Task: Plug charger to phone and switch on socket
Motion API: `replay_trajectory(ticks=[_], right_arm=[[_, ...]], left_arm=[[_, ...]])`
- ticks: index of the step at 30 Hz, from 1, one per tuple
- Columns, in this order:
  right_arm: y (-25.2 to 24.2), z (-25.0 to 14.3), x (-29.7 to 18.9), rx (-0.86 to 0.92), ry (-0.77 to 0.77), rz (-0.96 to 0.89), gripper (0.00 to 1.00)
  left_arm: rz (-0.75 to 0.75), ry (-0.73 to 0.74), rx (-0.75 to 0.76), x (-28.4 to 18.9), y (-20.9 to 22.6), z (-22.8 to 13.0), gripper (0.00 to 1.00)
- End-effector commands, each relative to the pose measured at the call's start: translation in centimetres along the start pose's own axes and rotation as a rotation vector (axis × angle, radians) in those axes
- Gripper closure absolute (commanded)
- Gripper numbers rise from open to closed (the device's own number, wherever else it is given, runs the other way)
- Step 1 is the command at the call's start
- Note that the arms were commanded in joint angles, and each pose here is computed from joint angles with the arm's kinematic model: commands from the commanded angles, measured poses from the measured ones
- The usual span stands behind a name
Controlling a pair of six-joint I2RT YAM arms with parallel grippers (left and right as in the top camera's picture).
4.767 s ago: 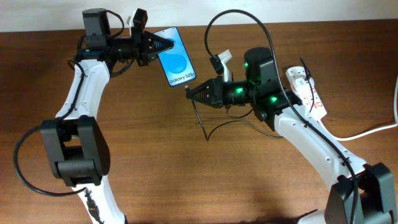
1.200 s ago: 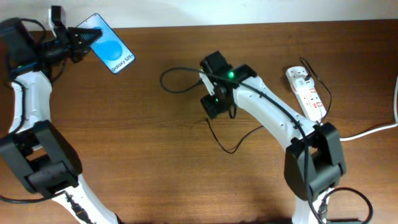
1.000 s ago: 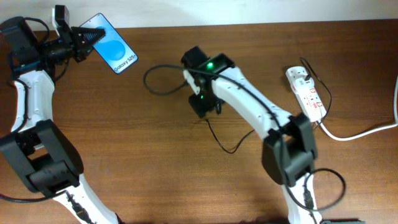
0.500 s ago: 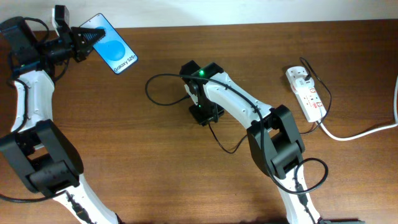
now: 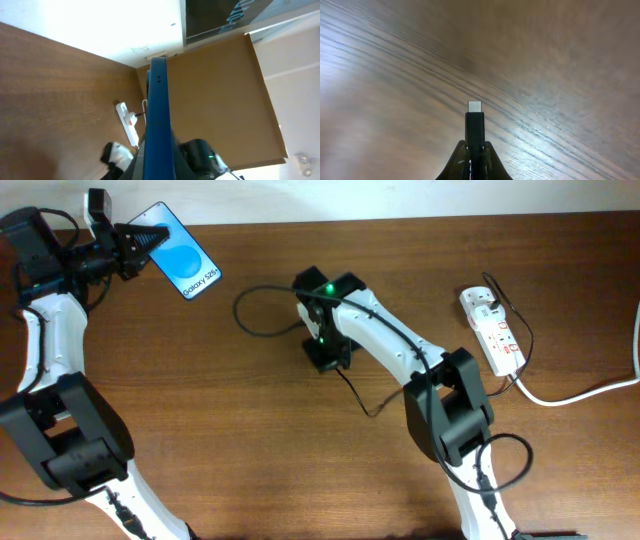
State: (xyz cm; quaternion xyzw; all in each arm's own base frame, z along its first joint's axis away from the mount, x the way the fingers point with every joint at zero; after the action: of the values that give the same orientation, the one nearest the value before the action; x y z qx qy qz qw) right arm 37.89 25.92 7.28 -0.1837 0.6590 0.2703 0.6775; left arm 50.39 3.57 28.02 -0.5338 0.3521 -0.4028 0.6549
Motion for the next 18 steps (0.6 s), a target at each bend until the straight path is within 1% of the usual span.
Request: replay_trajectory(ticks=[1, 3, 5, 7, 10, 14, 16, 18], right_arm=[[2.1, 2.1, -11.5, -0.043, -0.300, 0.040, 0.96], [3.7, 1.4, -17.5, -0.054, -0.444, 0.020, 0.96], [4.0, 0.2, -20.5, 0.003, -0.506, -0.053, 0.96], [4.9, -0.7, -21.6, 0.017, -0.532, -0.098, 0.96], [6.7, -2.3, -22.0, 0.035, -0.574, -0.164, 0.96], [7.2, -4.9, -18.3, 0.056, -0.659, -0.127, 0.96], [7.7, -4.7, -17.6, 0.046, -0.708, -0.090, 0.96], [7.5, -4.1, -17.7, 0.052, -0.732, -0.101, 0.96]], left_arm=[[-0.021, 0.040, -0.014, 0.4, -2.4, -1.3, 1.00], [-0.023, 0.075, -0.061, 2.0, -2.2, -2.2, 1.00], [-0.023, 0.107, -0.079, 3.6, -2.2, -3.0, 1.00], [-0.027, 0.136, -0.077, 4.9, -2.4, -3.6, 1.00], [-0.031, 0.167, -0.077, 6.3, -2.6, -4.4, 1.00], [-0.034, 0.189, -0.099, 7.0, -2.7, -4.8, 1.00], [-0.035, 0.211, -0.120, 7.9, -2.8, -5.4, 1.00], [-0.034, 0.252, -0.160, 9.6, -3.1, -6.5, 1.00]])
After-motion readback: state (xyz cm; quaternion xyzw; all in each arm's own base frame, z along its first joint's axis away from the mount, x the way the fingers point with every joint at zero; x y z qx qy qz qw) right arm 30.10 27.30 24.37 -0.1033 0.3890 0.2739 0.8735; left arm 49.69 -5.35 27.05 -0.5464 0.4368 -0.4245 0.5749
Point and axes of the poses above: each gripper's point midway between its finger pads, its own x axis out along the fingers, its own y axis along the line the jaws close on, z = x × y, the point moved 2 cm from there along -x, back along the fingers, and after that the axes turned 9 degrees about -x, right-handed, at the moved point
